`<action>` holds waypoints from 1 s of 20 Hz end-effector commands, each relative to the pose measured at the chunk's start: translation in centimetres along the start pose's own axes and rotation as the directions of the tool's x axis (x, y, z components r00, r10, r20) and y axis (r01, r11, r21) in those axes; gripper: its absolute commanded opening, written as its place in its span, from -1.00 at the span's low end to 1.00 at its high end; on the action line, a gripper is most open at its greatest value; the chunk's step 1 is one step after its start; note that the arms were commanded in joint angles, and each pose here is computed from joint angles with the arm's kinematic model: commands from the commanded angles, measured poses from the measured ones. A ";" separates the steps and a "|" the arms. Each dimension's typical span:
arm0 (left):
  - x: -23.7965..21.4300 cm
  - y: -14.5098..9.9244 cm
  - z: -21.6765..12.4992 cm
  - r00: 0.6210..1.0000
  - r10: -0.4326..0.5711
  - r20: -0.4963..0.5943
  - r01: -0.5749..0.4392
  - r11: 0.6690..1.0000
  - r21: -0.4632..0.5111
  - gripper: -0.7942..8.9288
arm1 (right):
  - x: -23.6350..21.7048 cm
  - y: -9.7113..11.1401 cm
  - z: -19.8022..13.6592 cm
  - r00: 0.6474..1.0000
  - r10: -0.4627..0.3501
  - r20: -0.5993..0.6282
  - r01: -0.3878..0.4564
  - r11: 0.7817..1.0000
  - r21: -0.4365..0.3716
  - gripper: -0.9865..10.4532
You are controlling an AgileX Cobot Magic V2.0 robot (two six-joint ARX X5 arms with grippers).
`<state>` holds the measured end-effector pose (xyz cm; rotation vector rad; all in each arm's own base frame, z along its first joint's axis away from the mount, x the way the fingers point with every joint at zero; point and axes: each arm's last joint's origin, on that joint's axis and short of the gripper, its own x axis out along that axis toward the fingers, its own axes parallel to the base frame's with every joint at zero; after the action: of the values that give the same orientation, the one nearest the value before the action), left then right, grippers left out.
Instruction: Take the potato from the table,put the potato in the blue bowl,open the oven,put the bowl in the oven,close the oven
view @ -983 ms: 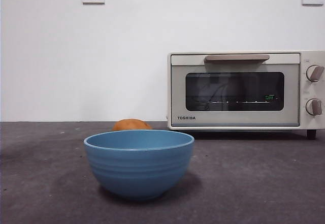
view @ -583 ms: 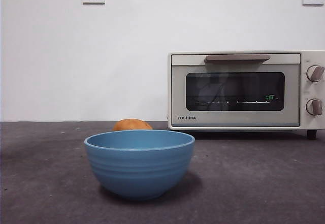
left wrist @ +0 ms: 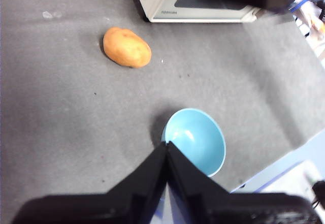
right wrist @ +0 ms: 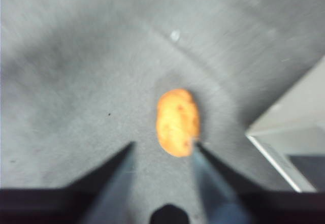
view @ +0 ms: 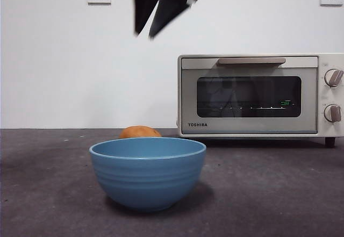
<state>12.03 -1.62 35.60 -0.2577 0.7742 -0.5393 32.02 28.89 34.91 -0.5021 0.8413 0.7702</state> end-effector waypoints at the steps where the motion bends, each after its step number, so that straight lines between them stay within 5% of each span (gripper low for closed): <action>1: -0.1 -0.1 -0.2 1.000 -0.003 -0.009 0.003 0.998 0.064 -0.85 | 3.2 0.3 -0.1 0.999 0.003 -0.042 -0.004 1.000 -0.021 0.19; 8: 0.5 -0.6 -0.3 0.997 -0.043 -0.060 0.049 0.994 0.102 -0.85 | 10.1 0.3 -0.9 0.994 -0.020 -0.111 0.015 0.999 -0.051 0.24; 12: 0.8 -1.1 -0.4 0.994 -0.072 -0.088 0.083 0.988 0.133 -0.85 | 12.0 0.3 -0.9 0.996 -0.025 -0.088 0.019 0.998 -0.067 0.41; 20: 0.9 -1.1 -0.6 0.991 -0.075 -0.109 0.089 0.987 0.133 -0.85 | 15.2 0.3 -1.6 0.995 0.001 -0.095 -0.007 0.998 -0.065 0.41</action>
<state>11.81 -3.06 35.10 -0.1533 0.8327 -0.6741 37.32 33.87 22.89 -0.5867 0.8887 0.7781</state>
